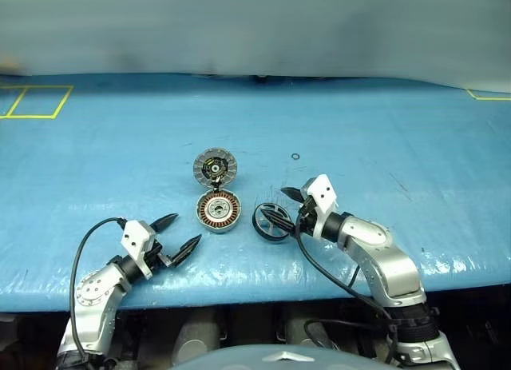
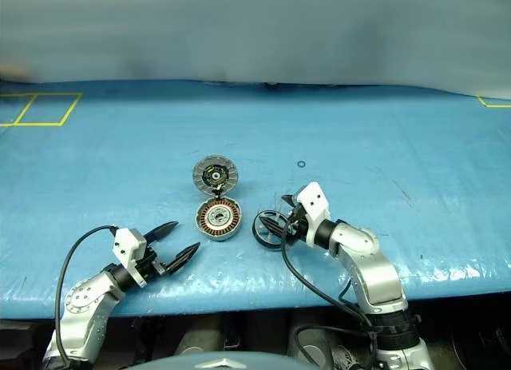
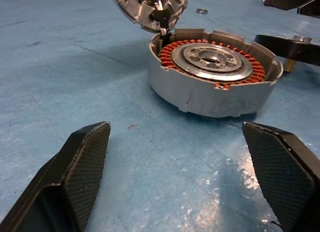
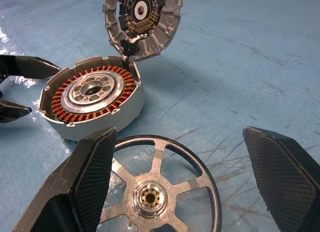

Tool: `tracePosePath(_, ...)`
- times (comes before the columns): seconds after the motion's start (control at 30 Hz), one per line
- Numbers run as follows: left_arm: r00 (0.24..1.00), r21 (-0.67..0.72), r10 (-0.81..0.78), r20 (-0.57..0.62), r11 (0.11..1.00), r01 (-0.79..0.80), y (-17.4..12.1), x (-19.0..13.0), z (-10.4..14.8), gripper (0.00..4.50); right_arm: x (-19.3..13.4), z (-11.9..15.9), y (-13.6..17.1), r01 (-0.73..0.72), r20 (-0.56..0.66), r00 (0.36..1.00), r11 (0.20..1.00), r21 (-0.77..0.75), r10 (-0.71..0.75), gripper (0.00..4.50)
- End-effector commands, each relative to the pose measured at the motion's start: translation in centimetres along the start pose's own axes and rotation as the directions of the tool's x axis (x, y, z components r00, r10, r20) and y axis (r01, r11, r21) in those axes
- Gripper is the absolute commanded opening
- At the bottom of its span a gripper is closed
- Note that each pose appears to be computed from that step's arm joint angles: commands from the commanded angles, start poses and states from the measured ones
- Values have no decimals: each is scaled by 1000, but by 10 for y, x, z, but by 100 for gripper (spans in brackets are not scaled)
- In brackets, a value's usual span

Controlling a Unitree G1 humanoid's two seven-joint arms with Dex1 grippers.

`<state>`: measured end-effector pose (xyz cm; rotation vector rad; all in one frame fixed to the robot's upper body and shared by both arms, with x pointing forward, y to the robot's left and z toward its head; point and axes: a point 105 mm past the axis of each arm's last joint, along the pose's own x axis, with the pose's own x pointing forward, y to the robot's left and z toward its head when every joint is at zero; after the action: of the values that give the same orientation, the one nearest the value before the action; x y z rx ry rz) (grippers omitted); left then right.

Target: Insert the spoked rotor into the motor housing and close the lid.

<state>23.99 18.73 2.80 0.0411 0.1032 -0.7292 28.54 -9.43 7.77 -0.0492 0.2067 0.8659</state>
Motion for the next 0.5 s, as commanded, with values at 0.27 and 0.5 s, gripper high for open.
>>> tracePosePath(0.27, 996, 12, -69, 65, 998, 68, -8, 1, 9, 450, -4, -3, 3, -25, 43, 999, 998, 59, 23, 421)
tracePosePath(0.5, 996, 2, -71, 59, 997, 71, -11, 2, 4, 450, -7, -13, 2, -29, 42, 999, 991, 132, 23, 421)
